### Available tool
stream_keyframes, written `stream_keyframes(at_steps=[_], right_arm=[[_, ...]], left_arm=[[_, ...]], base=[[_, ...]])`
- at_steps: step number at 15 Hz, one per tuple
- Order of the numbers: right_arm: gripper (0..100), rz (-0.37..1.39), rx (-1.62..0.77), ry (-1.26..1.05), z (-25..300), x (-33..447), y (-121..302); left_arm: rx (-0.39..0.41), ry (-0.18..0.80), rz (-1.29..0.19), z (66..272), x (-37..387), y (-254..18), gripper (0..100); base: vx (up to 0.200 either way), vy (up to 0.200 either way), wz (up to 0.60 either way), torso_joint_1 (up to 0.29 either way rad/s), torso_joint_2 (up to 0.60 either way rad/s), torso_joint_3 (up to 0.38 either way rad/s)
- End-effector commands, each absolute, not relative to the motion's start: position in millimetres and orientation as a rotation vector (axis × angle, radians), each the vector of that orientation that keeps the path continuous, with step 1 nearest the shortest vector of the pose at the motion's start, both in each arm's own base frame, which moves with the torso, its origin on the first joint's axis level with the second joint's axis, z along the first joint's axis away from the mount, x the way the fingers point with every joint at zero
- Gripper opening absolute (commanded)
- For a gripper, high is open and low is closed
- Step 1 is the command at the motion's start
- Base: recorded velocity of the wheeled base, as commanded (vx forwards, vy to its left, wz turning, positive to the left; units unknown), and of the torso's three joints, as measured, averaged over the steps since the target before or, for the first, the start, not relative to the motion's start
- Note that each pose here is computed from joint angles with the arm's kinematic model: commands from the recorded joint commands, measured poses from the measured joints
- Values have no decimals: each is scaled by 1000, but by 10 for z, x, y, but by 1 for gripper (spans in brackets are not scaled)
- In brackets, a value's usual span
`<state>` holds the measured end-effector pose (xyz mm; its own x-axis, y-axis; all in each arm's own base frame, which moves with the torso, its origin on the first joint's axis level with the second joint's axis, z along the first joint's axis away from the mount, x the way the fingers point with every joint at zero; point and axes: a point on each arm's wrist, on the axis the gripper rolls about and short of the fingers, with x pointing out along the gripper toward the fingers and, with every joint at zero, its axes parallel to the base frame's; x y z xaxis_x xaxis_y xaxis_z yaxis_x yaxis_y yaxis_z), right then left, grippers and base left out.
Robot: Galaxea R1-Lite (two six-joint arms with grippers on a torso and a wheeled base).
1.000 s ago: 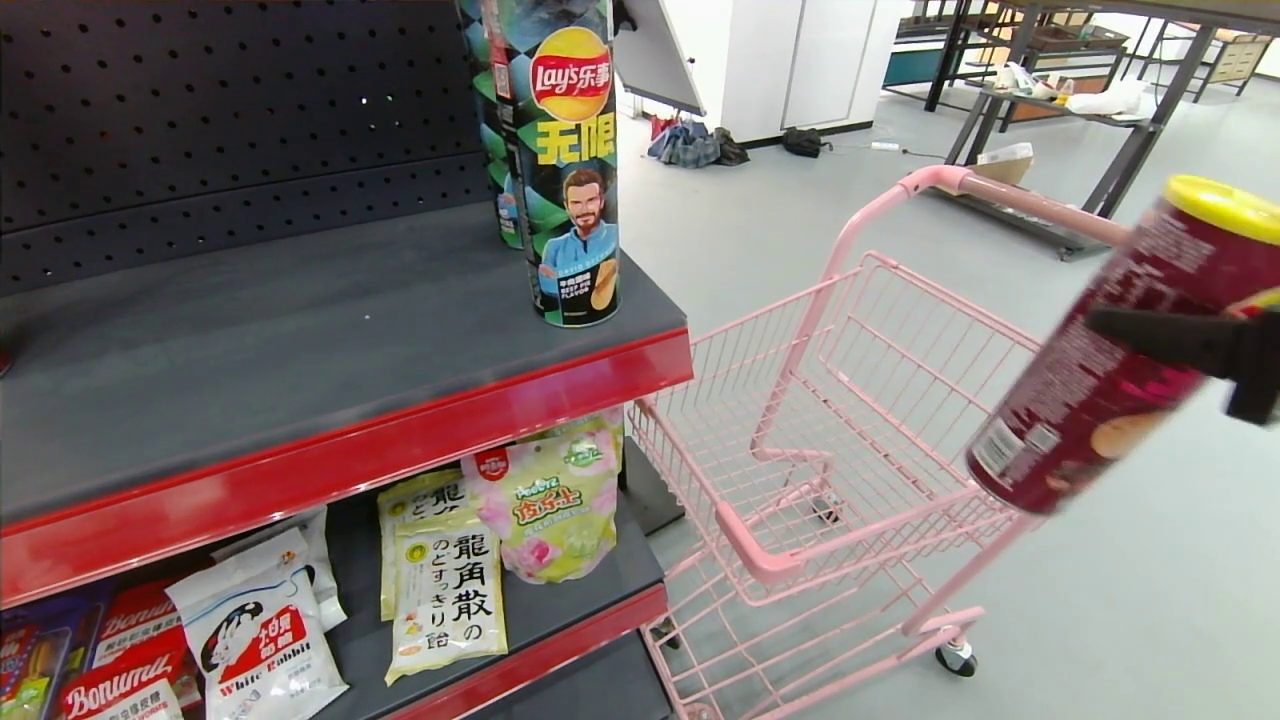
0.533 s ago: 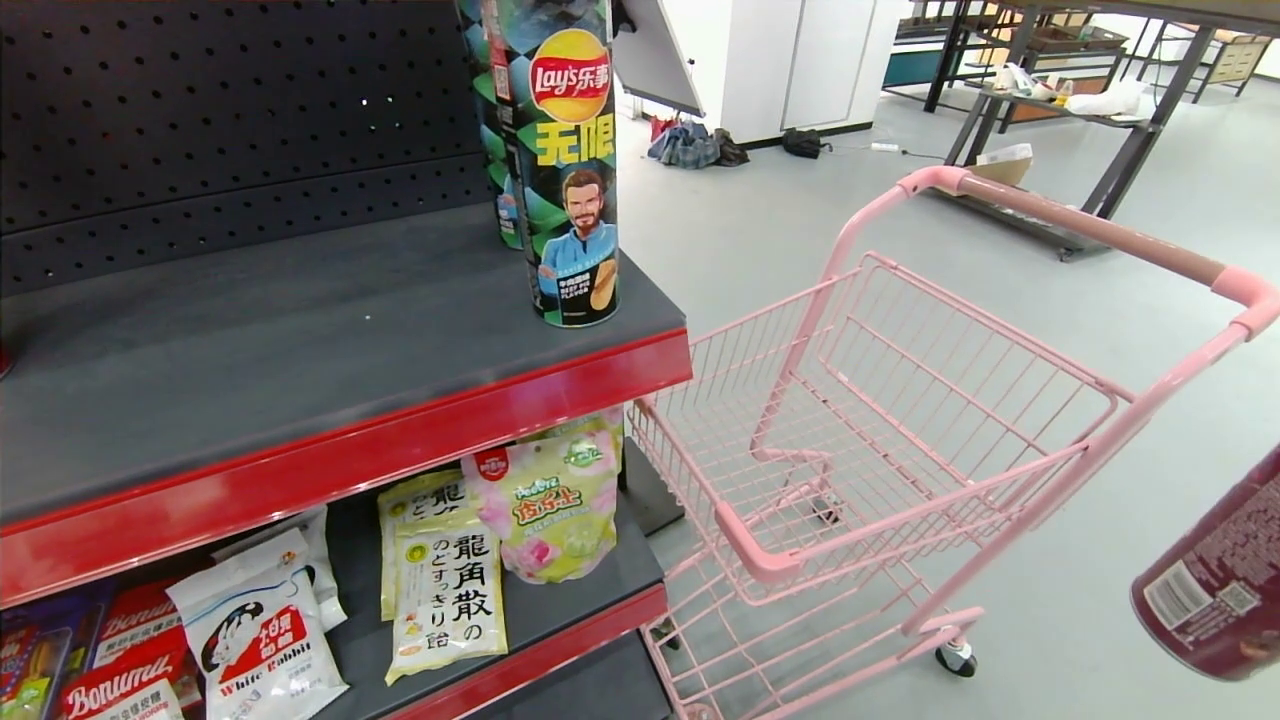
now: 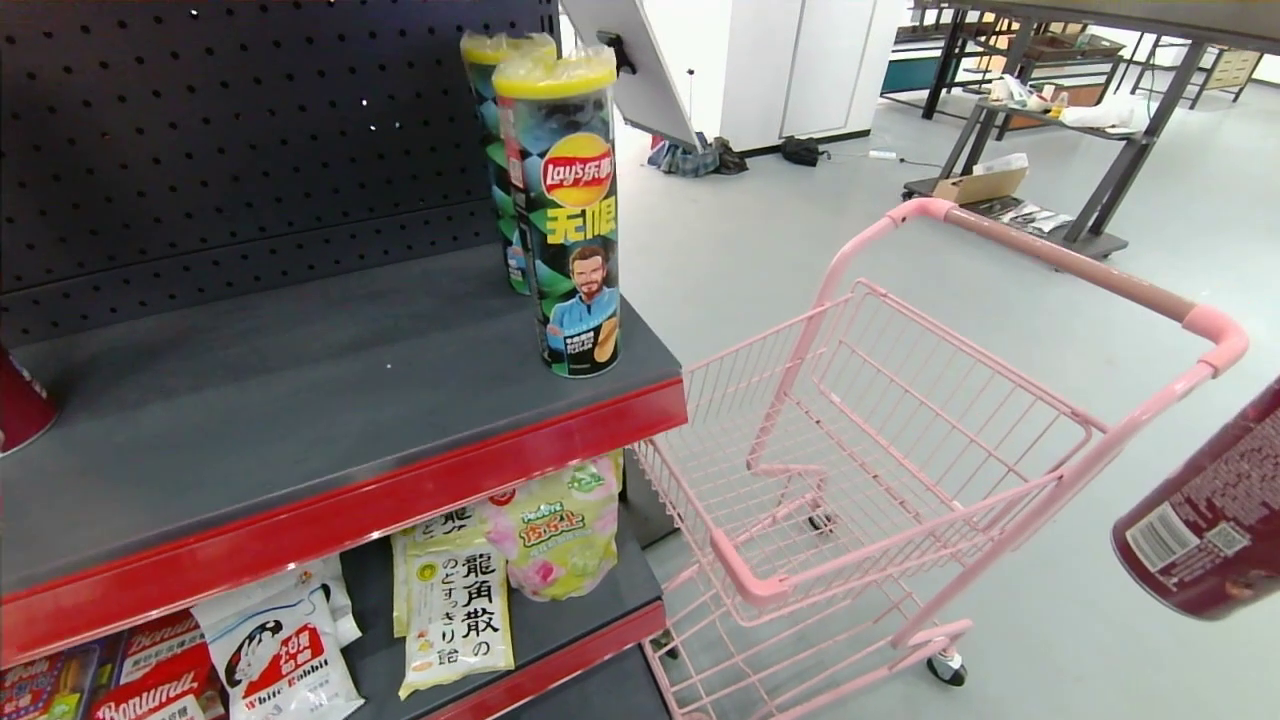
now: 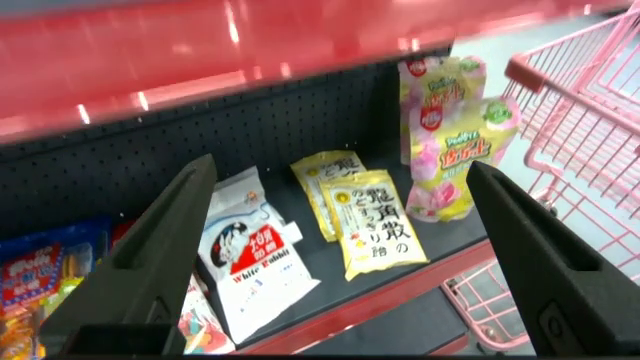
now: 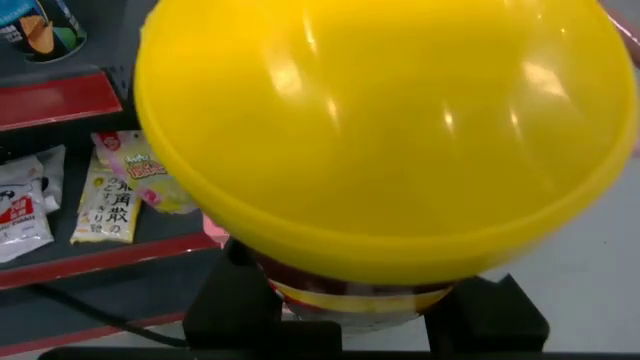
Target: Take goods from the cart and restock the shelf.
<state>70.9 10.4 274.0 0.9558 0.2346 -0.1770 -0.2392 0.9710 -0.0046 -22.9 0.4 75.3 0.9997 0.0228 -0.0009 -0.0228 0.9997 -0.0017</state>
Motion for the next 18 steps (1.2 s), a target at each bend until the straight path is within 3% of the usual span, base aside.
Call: stream_keyframes(at_steps=[1, 9, 18], right_arm=[[0, 249, -26, 202, 2727, 845, 121], [0, 282, -24, 212, 2703, 1051, 149], [0, 291, -66, 264, 2507, 1027, 141]], left_arm=[[-2, 0, 23, 755, -228, 4, 100], [-2, 2, 23, 753, -228, 4, 100], [-2, 2, 23, 753, -228, 4, 100]], base=[[0, 0, 0, 173, -535, -364], [0, 0, 0, 209, -554, -361], [0, 0, 0, 112, -281, -169]])
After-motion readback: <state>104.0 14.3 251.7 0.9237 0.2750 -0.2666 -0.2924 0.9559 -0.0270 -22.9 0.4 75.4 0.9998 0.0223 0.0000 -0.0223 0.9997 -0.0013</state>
